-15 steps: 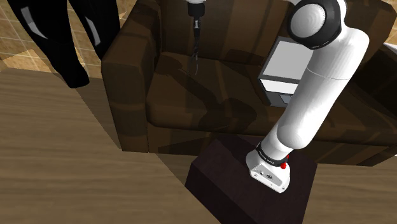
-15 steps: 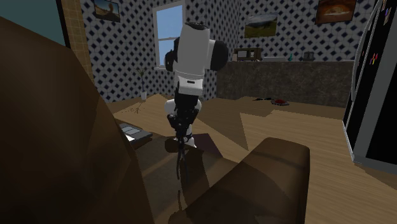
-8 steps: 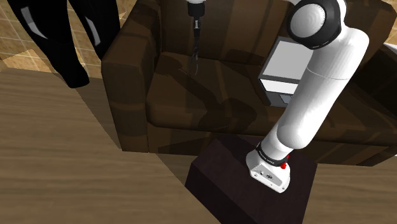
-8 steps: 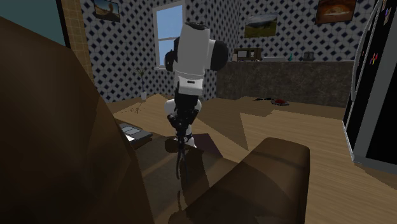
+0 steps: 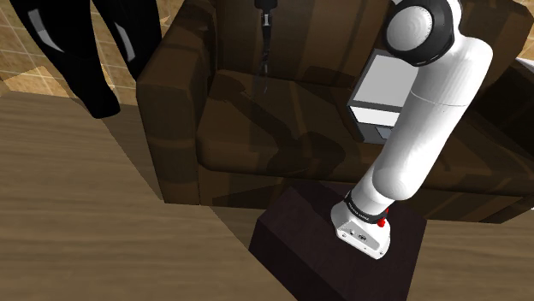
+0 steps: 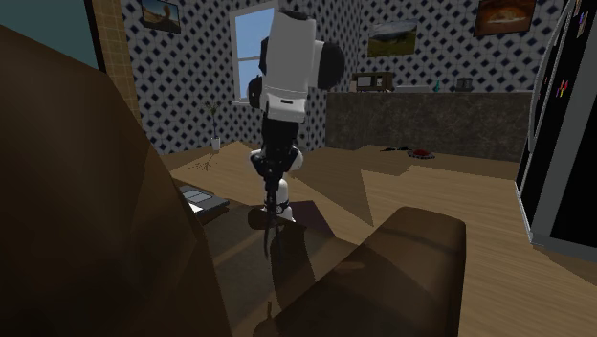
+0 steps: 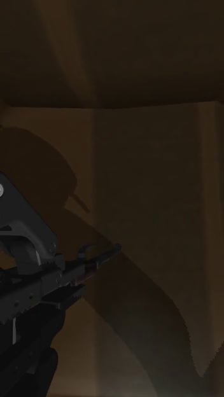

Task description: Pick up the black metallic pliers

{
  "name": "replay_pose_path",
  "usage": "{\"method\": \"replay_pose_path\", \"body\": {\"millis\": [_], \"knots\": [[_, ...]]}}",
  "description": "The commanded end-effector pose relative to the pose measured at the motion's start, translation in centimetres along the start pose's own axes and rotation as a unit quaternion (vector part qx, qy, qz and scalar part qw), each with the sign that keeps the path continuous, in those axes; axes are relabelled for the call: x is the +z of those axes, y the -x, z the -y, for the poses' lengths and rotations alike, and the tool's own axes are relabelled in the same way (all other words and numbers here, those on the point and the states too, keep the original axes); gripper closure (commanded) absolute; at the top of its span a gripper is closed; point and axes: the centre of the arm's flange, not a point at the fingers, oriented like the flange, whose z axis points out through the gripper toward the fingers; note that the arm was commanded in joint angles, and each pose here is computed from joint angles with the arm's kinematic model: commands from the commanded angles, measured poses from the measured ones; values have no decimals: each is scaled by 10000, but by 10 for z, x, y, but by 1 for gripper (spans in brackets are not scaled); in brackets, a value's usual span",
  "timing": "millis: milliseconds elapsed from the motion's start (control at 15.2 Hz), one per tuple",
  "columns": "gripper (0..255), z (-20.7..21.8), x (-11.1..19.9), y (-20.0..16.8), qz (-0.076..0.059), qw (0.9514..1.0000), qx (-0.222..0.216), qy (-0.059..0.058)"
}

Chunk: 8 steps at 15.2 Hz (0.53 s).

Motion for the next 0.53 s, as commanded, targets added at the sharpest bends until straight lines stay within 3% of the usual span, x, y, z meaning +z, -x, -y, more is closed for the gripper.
{"method": "replay_pose_path", "body": {"millis": [0, 462], "knots": [[255, -1, -10, 2, 1, 10000, 0, -2], [255, -1, -42, 8, 1, 10000, 0, -2]]}}
